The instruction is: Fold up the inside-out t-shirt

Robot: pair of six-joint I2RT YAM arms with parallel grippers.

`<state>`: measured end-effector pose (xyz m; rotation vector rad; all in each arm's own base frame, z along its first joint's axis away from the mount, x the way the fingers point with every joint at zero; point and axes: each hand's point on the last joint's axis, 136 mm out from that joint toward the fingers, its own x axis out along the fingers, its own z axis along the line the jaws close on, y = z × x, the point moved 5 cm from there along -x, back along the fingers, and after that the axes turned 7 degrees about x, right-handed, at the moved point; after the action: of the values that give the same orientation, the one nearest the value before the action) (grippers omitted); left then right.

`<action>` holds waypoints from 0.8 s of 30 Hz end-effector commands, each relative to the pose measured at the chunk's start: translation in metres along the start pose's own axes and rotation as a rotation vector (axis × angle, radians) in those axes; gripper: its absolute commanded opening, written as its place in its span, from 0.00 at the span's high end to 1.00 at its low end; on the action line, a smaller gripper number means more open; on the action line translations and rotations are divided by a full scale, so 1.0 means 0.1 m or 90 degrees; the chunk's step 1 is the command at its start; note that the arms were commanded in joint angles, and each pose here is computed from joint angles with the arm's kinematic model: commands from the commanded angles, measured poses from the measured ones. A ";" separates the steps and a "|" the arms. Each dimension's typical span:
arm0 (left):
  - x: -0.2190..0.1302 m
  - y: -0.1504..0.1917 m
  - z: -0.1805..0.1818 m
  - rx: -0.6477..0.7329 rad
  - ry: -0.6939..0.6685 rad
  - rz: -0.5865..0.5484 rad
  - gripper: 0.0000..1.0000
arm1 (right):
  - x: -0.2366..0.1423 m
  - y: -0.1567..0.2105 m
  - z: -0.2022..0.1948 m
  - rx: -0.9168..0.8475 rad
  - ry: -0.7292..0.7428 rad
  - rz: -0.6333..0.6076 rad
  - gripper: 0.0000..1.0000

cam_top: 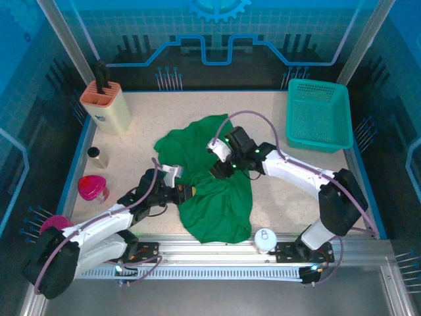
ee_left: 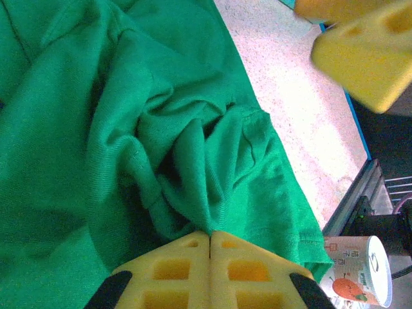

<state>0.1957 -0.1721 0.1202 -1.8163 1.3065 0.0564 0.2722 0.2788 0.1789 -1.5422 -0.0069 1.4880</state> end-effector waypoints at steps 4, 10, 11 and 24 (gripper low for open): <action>0.06 0.09 0.03 0.011 0.010 0.012 1.00 | 0.36 0.25 0.11 -0.070 -0.010 0.181 0.60; 0.05 0.12 0.06 0.010 0.004 0.005 1.00 | 0.63 0.33 0.00 -0.061 0.023 0.239 0.69; 0.05 0.13 0.07 0.010 0.002 0.008 1.00 | 0.63 0.32 -0.01 -0.058 0.029 0.239 0.78; 0.07 0.43 0.61 -0.059 -0.193 0.029 1.00 | 0.09 0.41 -0.33 0.326 -0.162 0.067 0.98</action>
<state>0.1919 -0.1505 0.0675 -1.7835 1.2078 0.2948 0.2804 0.2526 0.1649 -1.0773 0.1382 1.6208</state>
